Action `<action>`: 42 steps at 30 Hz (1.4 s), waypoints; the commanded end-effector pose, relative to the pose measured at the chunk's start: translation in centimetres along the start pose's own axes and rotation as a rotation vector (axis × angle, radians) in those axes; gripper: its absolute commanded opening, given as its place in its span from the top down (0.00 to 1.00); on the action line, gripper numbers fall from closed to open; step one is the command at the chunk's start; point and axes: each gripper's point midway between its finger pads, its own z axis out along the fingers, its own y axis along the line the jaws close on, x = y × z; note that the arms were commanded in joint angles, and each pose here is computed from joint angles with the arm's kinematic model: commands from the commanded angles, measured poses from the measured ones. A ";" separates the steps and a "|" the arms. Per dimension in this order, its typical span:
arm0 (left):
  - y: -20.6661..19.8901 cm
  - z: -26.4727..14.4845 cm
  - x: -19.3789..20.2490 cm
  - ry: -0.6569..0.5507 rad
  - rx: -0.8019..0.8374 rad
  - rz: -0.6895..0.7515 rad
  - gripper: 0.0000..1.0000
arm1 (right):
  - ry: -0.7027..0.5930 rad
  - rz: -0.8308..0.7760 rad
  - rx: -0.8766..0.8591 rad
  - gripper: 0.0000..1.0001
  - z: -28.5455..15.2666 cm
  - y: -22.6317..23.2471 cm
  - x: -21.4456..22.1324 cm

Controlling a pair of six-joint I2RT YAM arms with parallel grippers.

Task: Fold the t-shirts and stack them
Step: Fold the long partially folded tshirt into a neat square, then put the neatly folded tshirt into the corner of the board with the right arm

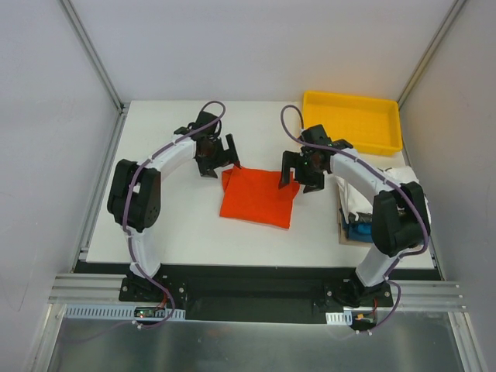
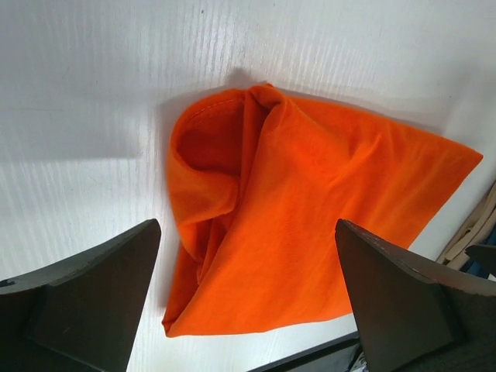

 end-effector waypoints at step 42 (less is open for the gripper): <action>-1.0 5.0 2.7 0.177 0.373 0.051 1.00 | 0.103 0.082 -0.139 0.75 8.3 0.6 2.1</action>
